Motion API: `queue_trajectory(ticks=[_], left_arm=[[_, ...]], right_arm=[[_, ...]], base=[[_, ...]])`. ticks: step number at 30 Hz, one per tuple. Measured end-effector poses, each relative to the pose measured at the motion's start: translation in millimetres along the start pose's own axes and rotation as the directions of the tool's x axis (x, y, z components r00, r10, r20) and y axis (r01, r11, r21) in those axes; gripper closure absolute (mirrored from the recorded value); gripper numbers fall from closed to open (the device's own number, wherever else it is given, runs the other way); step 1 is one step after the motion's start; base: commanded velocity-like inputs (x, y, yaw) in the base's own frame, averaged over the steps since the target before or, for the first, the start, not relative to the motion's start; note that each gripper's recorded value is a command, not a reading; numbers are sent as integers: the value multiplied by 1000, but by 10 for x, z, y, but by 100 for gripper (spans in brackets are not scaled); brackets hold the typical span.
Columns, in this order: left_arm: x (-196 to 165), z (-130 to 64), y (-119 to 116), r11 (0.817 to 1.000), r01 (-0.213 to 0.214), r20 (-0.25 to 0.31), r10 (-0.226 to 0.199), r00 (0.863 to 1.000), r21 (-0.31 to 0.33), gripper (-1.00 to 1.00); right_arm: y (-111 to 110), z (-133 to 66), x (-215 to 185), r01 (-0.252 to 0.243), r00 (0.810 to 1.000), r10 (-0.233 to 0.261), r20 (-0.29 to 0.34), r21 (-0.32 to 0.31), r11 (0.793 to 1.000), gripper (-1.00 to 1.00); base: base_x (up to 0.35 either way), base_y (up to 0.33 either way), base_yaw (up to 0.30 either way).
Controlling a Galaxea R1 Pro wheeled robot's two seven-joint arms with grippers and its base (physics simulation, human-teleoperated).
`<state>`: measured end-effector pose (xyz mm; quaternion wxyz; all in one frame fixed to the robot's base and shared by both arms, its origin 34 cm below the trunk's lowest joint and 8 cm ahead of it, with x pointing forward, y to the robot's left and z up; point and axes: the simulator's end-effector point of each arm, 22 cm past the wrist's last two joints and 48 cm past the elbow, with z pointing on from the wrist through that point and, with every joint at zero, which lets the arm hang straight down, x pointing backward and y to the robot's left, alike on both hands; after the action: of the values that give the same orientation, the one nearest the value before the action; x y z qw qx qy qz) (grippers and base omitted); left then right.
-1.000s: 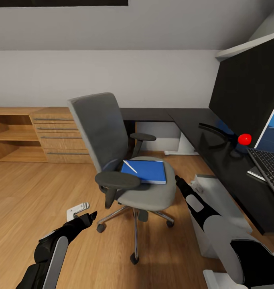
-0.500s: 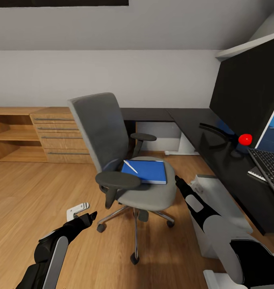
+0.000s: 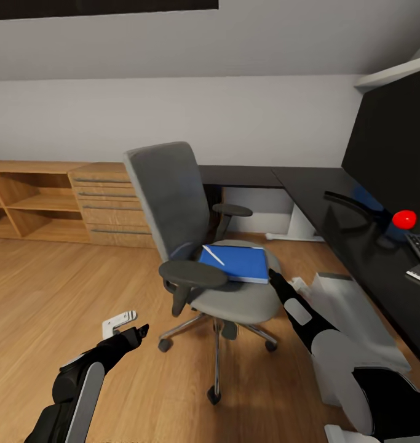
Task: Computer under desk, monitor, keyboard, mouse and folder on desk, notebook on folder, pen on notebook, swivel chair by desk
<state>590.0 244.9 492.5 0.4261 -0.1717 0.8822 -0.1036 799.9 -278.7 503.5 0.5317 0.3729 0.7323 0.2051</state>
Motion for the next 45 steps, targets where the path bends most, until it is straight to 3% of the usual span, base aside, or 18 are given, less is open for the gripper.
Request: queue_trajectory(ticks=[26,45], left_arm=[[2,0,-3,1000,-1,-1,1,1000,0,-100],[47,23,11,1000,-1,-11,1,1000,-4,-100]], right_arm=[[15,2,-19,0,1000,0,3,-5,1000,-100],[4,3,-38,0,1000,1,6,-4,1000,-100]], base=[[0,0,192],[0,0,-206]])
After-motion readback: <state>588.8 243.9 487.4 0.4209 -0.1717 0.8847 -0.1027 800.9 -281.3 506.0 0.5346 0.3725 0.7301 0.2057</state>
